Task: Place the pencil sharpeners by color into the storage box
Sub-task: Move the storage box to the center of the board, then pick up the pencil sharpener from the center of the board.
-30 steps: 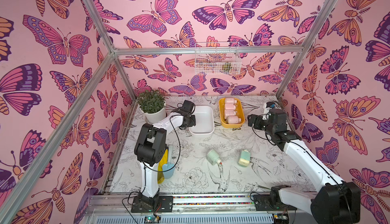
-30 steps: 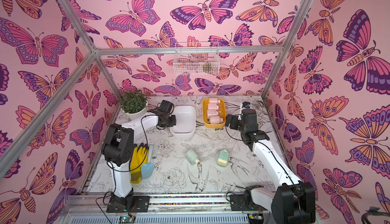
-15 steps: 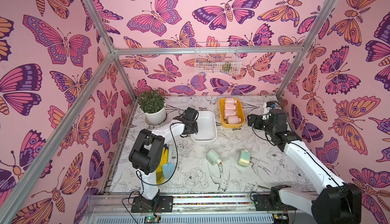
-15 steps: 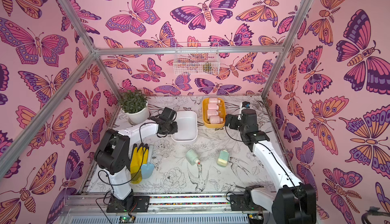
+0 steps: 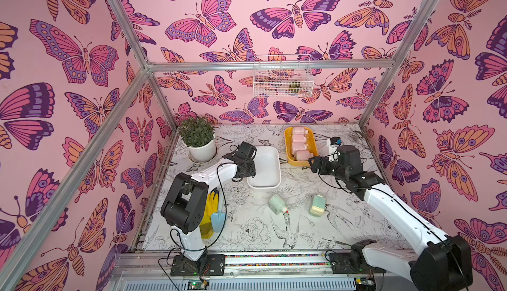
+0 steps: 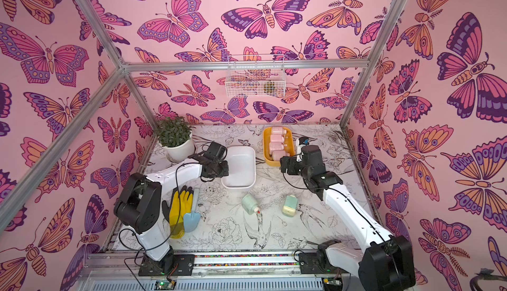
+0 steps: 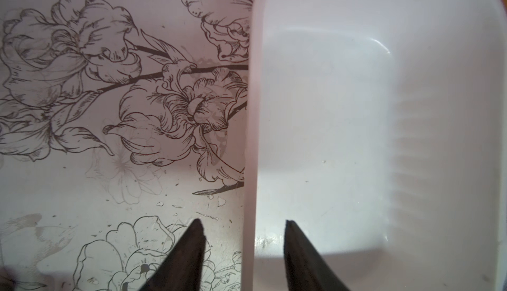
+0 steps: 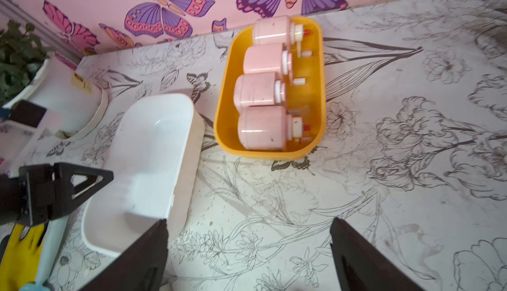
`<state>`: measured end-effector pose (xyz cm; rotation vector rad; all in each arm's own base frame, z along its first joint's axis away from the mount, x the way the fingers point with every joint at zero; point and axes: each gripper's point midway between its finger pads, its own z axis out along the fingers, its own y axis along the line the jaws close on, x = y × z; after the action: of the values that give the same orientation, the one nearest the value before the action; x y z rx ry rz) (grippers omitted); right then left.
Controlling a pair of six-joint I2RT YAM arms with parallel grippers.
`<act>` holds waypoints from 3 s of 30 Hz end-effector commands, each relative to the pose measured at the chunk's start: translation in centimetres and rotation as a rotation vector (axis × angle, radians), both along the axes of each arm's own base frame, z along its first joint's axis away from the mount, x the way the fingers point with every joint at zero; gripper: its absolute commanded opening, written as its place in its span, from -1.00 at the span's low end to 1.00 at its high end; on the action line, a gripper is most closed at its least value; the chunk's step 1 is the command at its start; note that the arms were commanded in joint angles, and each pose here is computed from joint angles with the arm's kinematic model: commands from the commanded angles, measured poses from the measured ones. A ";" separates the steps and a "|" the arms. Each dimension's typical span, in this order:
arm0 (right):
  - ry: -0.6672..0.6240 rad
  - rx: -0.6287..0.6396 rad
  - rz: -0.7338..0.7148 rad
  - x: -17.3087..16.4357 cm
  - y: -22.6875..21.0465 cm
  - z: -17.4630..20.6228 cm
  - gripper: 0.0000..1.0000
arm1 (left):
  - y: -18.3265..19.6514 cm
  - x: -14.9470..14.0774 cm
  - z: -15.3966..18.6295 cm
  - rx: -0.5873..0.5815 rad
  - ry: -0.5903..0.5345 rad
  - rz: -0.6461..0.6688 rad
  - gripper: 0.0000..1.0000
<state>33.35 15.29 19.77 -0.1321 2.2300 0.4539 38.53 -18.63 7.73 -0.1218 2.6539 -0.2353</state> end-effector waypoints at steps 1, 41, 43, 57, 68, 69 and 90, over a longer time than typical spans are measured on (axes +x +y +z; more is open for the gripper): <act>0.018 -0.023 0.070 -1.6 1.7 -0.2 0.89 | 0.2 -0.3 2.2 0.003 -0.036 -0.015 0.22; 0.181 -0.436 0.742 -12.7 15.9 -12.6 0.56 | 2.5 -2.0 7.3 -0.033 -0.262 -0.023 1.00; 0.181 -0.437 0.736 -12.6 16.0 -12.6 0.54 | 2.6 -2.1 7.0 -0.031 -0.255 -0.019 1.00; 0.198 -0.437 0.816 -13.9 15.8 -12.0 0.00 | 2.5 -1.9 6.3 -0.047 -0.227 -0.020 1.00; 0.190 -0.430 0.849 -14.4 15.9 -11.4 -1.00 | 2.3 -2.1 5.8 -0.080 -0.200 -0.004 1.00; 0.185 -0.429 0.850 -14.3 15.9 -11.3 -1.00 | 2.4 -2.0 5.7 -0.081 -0.195 0.003 1.00; -0.110 -0.594 0.867 -9.4 14.9 -3.3 -1.00 | 1.4 -0.5 1.7 -0.095 -0.050 -0.064 0.80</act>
<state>21.86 27.93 11.69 -1.4290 2.2306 0.1307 38.44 -16.92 9.82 -0.1144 2.5617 -0.3599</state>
